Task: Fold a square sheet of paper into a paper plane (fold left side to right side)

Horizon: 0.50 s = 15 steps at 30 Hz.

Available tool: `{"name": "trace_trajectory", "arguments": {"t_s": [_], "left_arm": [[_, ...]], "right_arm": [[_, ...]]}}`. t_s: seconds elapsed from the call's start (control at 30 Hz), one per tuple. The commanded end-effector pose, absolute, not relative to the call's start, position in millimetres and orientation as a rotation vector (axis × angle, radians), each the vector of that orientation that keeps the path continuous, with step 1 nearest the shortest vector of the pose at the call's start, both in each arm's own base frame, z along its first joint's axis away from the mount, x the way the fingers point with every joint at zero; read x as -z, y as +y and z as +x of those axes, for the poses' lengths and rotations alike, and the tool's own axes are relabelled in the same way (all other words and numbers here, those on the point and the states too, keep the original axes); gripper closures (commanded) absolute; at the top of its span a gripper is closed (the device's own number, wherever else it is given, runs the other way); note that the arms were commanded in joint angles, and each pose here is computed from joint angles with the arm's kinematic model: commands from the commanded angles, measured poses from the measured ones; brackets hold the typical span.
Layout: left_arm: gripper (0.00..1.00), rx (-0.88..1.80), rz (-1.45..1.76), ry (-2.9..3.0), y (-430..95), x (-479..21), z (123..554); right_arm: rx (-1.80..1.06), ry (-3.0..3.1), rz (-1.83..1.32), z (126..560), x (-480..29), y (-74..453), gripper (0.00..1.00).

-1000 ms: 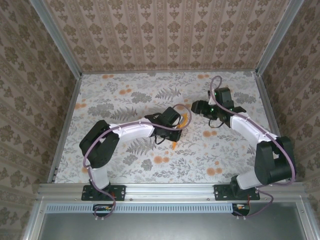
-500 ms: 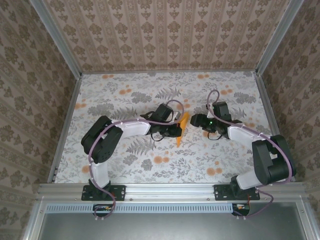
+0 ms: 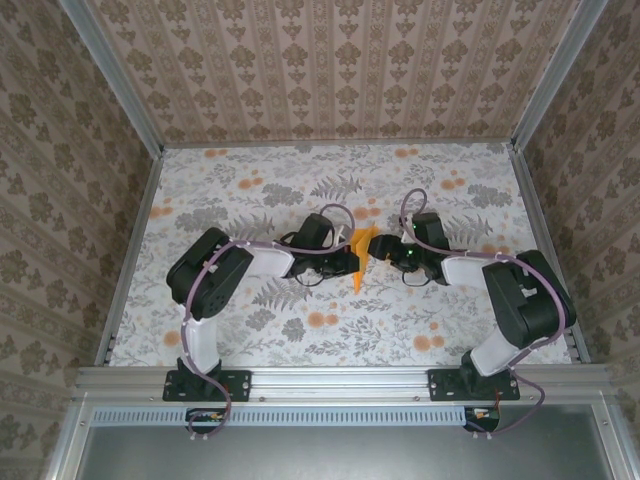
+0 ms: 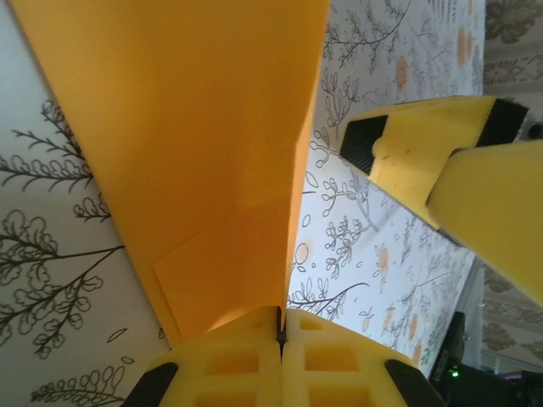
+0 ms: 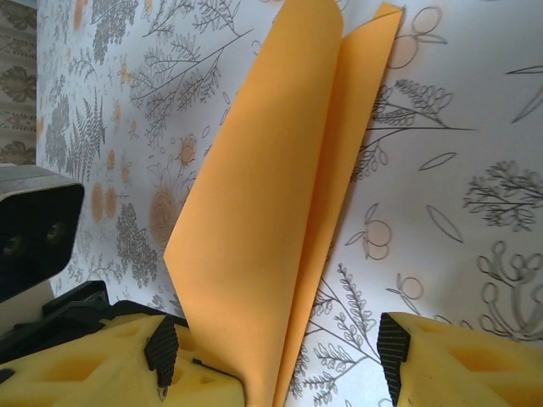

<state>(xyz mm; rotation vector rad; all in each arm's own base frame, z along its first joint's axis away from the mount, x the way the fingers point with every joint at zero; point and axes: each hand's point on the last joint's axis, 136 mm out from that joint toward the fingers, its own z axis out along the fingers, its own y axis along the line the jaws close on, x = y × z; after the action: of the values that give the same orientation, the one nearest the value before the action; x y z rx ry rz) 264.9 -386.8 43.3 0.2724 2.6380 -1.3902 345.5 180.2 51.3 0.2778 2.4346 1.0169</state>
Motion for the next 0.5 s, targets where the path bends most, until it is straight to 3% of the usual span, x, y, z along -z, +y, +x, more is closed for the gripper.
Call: {"name": "trace_trajectory", "arguments": {"t_s": [0.0, 0.47], "left_arm": [[0.97, 1.482, 0.217, 2.587, -389, -49, 271], [0.97, 1.530, 0.194, 2.594, -388, -45, 269]], "right_arm": [[-1.062, 2.408, 0.267, 353, -56, 190, 0.34], [-1.044, 2.446, 0.319, 370, -43, 200, 0.46]]}}
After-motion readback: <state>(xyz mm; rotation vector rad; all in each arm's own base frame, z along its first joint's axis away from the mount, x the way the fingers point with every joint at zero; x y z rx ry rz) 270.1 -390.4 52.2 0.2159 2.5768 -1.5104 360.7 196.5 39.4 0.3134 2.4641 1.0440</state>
